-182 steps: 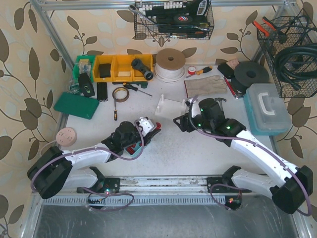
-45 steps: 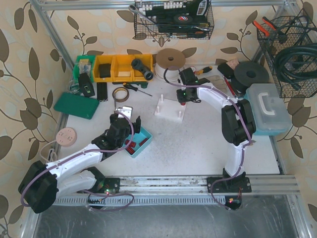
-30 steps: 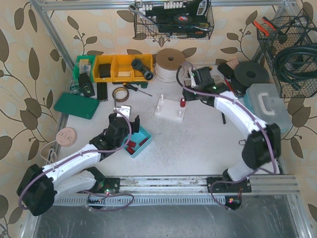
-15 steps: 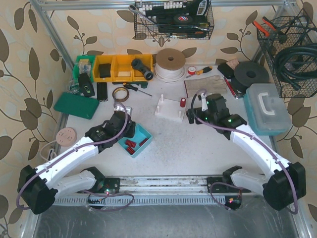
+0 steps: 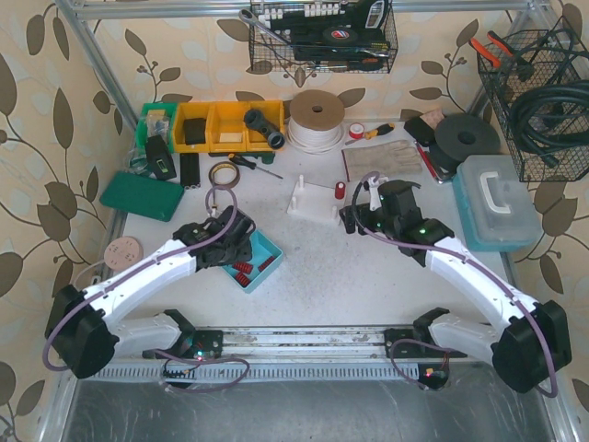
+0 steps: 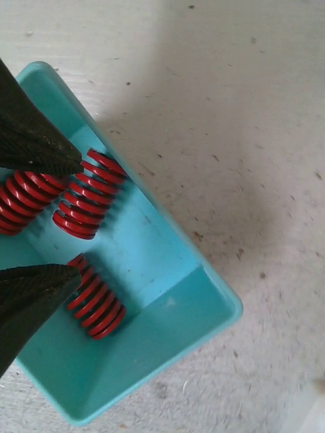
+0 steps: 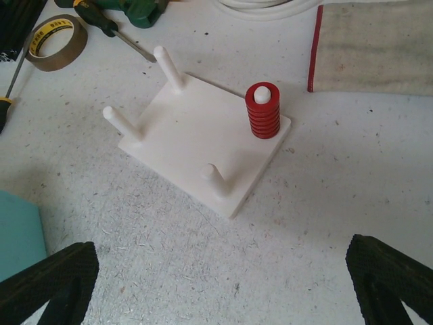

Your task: Install the large spring

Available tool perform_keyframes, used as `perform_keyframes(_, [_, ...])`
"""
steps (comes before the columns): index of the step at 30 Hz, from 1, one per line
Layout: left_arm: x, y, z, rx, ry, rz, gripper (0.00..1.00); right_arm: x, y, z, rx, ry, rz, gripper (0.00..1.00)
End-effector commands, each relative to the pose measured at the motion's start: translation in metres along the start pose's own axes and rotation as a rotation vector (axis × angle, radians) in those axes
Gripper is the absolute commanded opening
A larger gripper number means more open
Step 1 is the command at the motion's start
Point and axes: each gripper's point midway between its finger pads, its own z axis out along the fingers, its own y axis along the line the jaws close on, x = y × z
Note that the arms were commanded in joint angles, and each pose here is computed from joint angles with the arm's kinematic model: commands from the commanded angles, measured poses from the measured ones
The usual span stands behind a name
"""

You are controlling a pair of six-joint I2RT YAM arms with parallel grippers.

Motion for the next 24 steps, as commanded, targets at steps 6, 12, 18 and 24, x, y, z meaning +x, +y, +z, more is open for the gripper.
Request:
perform_keyframes(6, [0.006, -0.008, 0.003, -0.074, 0.062, -0.386, 0.48, -0.007, 0.001, -0.006, 0.005, -0.045, -0.003, 0.98])
perform_keyframes(12, [0.021, -0.009, 0.02, -0.136, 0.13, -0.52, 0.42, -0.007, 0.0, -0.007, 0.014, -0.049, -0.007, 0.98])
perform_keyframes(18, [0.018, 0.003, 0.016, -0.231, 0.08, -0.546, 0.42, -0.006, 0.0, -0.006, 0.018, -0.045, -0.011, 0.97])
perform_keyframes(24, [0.021, 0.01, 0.025, -0.26, 0.065, -0.575, 0.42, -0.007, -0.001, -0.009, 0.023, -0.055, -0.013, 0.97])
